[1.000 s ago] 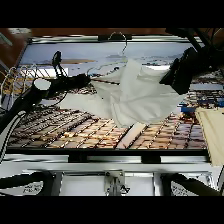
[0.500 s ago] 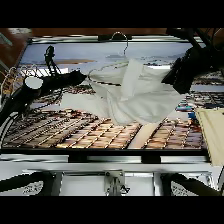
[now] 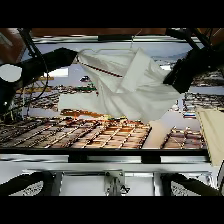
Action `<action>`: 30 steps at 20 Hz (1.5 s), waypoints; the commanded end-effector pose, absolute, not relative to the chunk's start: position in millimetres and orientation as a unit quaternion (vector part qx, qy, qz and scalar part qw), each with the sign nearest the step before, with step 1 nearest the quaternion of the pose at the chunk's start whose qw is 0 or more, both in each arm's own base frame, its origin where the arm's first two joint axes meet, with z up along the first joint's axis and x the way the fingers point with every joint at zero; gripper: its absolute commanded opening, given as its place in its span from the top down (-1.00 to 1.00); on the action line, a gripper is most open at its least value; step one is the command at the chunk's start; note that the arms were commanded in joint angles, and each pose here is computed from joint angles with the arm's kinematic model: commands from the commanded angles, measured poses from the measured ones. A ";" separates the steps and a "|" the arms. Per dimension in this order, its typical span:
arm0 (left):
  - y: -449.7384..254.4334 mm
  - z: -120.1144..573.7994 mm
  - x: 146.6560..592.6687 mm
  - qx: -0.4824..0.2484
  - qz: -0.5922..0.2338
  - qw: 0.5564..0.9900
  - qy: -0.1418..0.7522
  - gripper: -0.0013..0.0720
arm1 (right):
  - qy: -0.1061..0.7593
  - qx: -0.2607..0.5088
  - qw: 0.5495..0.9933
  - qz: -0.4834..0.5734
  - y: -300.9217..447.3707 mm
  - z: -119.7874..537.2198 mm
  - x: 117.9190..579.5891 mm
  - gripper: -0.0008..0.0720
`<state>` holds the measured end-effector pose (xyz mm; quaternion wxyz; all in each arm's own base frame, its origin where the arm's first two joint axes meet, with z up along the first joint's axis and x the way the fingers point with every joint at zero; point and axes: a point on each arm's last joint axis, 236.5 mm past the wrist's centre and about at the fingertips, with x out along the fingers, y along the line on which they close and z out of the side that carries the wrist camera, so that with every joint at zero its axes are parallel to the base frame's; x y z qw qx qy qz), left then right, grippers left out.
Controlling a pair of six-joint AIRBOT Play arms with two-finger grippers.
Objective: Fold the shirts.
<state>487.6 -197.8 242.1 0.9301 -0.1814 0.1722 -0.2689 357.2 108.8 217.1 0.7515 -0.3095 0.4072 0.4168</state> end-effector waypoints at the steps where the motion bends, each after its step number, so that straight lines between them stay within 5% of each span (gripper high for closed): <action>1: -187.0 252.6 487.3 -0.127 -0.264 0.942 0.162 0.84 | 0.420 -0.303 0.756 0.402 103.6 214.8 359.2 0.74; 7: -161.5 175.1 469.4 -0.071 -0.245 0.916 0.310 0.84 | 0.417 -0.301 0.774 0.369 96.4 217.1 372.3 0.74; 14: -179.6 236.5 484.8 -0.129 -0.251 0.936 0.212 0.84 | 0.428 -0.292 0.770 0.372 96.8 214.6 367.0 0.74; 20: -199.7 275.5 474.3 -0.109 -0.277 0.939 0.172 0.84 | 0.444 -0.278 0.775 0.352 91.1 212.7 367.2 0.74; 30: -229.6 207.6 496.0 -0.089 -0.278 0.928 0.233 0.84 | 0.416 -0.203 0.778 0.425 134.8 246.3 323.5 0.72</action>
